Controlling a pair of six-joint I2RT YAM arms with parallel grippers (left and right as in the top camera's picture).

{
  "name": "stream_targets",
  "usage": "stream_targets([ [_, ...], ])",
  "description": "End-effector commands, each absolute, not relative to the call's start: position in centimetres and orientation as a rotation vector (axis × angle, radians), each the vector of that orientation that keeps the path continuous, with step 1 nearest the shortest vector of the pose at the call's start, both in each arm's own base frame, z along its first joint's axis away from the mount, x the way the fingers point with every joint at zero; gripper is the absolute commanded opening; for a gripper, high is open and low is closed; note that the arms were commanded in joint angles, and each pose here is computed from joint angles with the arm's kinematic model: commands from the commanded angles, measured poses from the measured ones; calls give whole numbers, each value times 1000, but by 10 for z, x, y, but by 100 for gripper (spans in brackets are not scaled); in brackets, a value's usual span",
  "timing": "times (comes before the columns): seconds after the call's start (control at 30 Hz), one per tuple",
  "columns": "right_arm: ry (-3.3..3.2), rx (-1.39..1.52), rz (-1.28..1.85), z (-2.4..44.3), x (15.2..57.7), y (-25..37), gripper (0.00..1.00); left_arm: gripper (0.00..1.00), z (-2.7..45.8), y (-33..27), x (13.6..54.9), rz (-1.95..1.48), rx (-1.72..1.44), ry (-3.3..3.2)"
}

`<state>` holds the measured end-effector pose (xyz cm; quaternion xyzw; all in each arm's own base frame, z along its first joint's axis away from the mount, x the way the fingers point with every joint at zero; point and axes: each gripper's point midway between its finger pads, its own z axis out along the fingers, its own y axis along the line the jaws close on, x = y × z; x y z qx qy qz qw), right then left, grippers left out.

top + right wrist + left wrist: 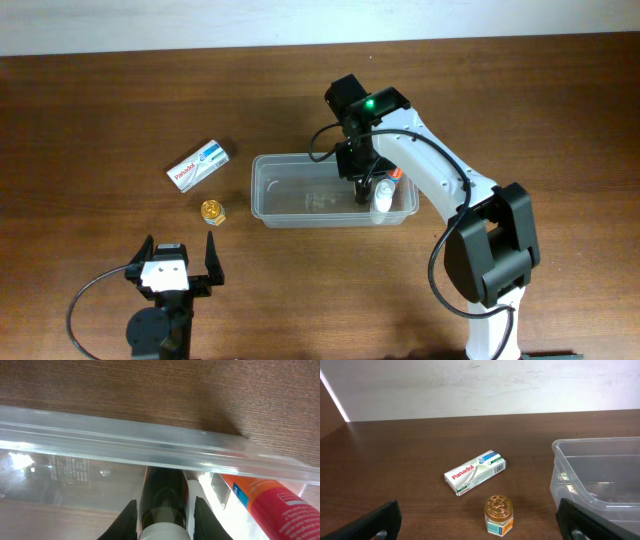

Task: Pack container
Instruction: 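Lower the dark bottle into the container and open the right gripper, then raise the right gripper and move it away to the upper right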

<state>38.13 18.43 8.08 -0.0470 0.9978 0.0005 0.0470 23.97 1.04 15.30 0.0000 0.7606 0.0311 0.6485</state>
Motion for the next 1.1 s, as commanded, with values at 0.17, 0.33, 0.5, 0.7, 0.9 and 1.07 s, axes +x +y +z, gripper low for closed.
stream_targets([
  [0.17, 3032, -119, -35, 82, 385, 177, 34, 99, 152, 13, 240, 92, 5, 1727],
  [0.33, 3031, -119, -34, 82, 385, 177, 37, 99, 152, 13, 240, 92, 5, 1727],
  [0.5, 3021, -120, -28, 83, 387, 178, 38, 99, 152, 13, 240, 92, 5, 1727],
  [0.7, 2976, -120, 3, 101, 398, 183, 38, 100, 152, 13, 240, 92, 5, 1727],
  [0.9, 2917, -117, 41, 146, 407, 188, 39, 99, 152, 13, 240, 92, 5, 1727],
  [1.07, 2852, -174, 71, 196, 411, 188, 43, 99, 152, 13, 240, 92, 5, 1727],
])
